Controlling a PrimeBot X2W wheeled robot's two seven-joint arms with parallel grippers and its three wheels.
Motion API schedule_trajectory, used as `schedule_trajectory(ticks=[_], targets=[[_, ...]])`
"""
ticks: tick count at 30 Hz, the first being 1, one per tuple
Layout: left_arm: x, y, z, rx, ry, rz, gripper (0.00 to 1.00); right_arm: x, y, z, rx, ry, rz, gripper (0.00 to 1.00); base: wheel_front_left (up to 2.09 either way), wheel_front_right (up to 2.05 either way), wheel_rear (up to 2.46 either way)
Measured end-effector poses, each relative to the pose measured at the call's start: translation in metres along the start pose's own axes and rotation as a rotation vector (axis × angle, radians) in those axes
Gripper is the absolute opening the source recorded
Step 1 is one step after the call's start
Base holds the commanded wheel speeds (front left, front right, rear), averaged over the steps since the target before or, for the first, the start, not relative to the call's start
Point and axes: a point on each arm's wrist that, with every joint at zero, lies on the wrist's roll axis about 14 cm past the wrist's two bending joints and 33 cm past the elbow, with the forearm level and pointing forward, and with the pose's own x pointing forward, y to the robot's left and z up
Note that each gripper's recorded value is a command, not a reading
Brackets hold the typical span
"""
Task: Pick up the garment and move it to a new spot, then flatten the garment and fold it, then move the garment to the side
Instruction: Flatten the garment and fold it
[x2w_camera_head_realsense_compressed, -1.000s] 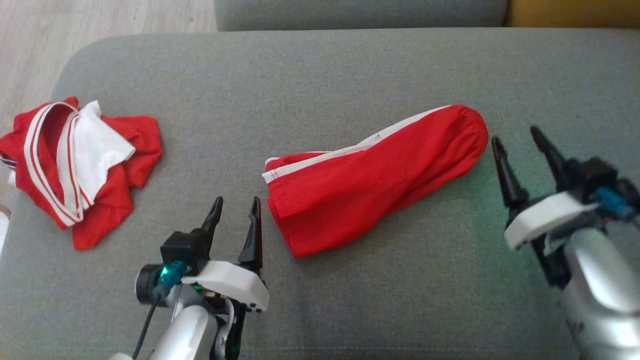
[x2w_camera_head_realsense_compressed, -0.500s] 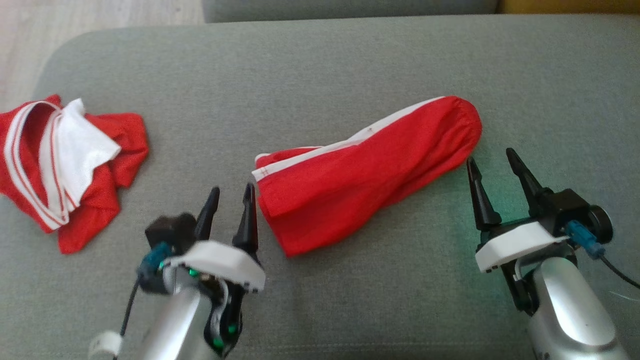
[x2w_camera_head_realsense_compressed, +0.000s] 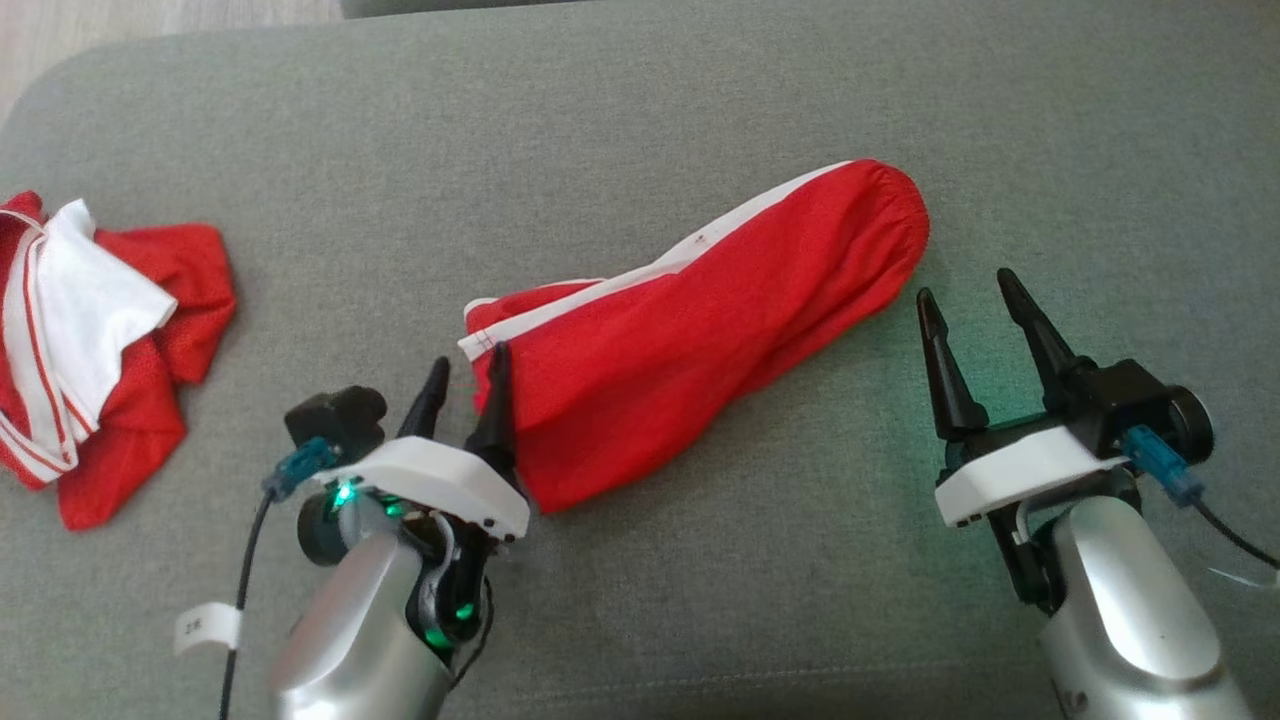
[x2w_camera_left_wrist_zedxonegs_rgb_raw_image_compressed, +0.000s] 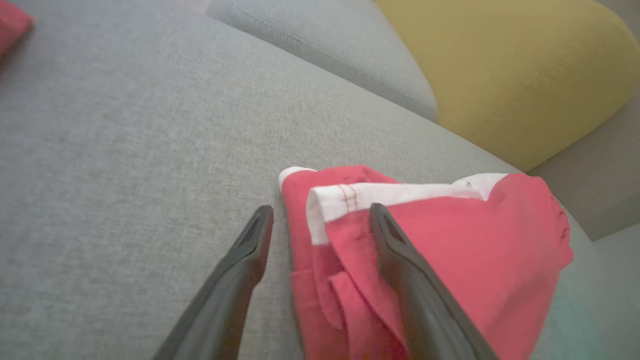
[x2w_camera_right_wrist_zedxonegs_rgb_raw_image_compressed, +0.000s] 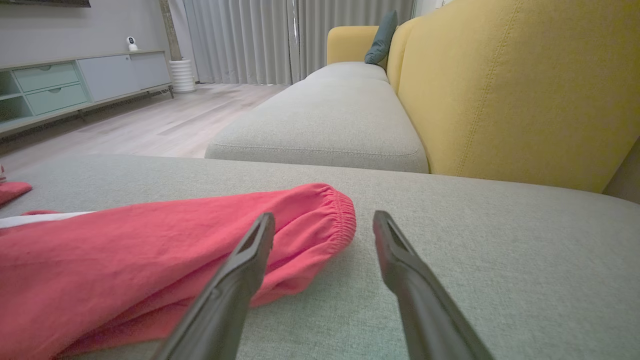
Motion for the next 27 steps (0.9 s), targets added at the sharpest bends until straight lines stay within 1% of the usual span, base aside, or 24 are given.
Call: schedule_trajectory(ticks=[4,8,9,10,11,12,13,14,15,16,17,18,20,23,27], targets=[[0.000,-0.004,-0.008,-0.006,0.024,-0.018,1.00,0.000,0.000,-0.001,0.002,0.001,-0.003,1.00,0.00,0.00,0.00],[0.003,-0.010,-0.004,0.002,0.012,-0.036,1.00,0.000,-0.001,-0.003,0.003,0.006,-0.003,1.00,0.00,0.00,0.00],[0.004,-0.012,-0.002,0.005,0.006,-0.043,0.95,0.000,-0.001,-0.003,0.003,0.006,-0.004,1.00,0.00,0.00,0.00],[0.004,-0.013,-0.001,0.011,0.002,-0.048,0.69,0.000,-0.001,-0.003,0.004,0.006,-0.004,1.00,0.00,0.00,0.00],[0.004,-0.015,0.000,0.023,-0.001,-0.054,0.38,0.000,-0.001,-0.003,0.004,0.006,-0.005,1.00,0.00,0.00,0.00],[0.004,-0.016,0.000,0.035,-0.002,-0.060,0.12,0.000,-0.001,-0.003,0.004,0.007,-0.005,1.00,0.00,0.00,0.00],[0.004,-0.016,0.000,0.036,-0.002,-0.062,0.04,-0.001,-0.001,-0.003,0.005,0.007,-0.006,1.00,0.00,0.00,0.00],[0.004,-0.017,-0.001,0.037,0.000,-0.064,0.07,-0.001,-0.002,-0.003,0.006,0.008,-0.007,1.00,0.00,0.00,0.00],[0.004,-0.018,-0.001,0.038,0.002,-0.066,0.16,-0.001,-0.002,-0.004,0.007,0.009,-0.008,1.00,0.00,0.00,0.00],[0.004,-0.018,-0.002,0.038,0.004,-0.066,0.22,-0.002,-0.002,-0.004,0.008,0.010,-0.009,1.00,0.00,0.00,0.00],[0.004,-0.018,-0.003,0.039,0.006,-0.066,0.08,-0.002,-0.002,-0.004,0.010,0.011,-0.010,1.00,0.00,0.00,0.00],[0.004,-0.019,-0.003,0.045,0.007,-0.071,0.00,-0.002,-0.003,-0.004,0.010,0.011,-0.011,1.00,0.00,0.00,0.00],[0.004,-0.022,-0.003,0.059,0.005,-0.085,0.00,-0.003,-0.003,-0.004,0.011,0.012,-0.013,1.00,0.00,0.00,0.00],[0.003,-0.033,0.010,0.126,-0.039,-0.125,0.00,-0.004,-0.004,-0.002,0.011,0.009,-0.016,1.00,0.00,0.00,0.00],[-0.003,-0.068,0.046,0.230,-0.170,-0.242,0.00,-0.008,-0.008,0.007,0.020,-0.015,-0.033,1.00,0.00,0.00,0.00]])
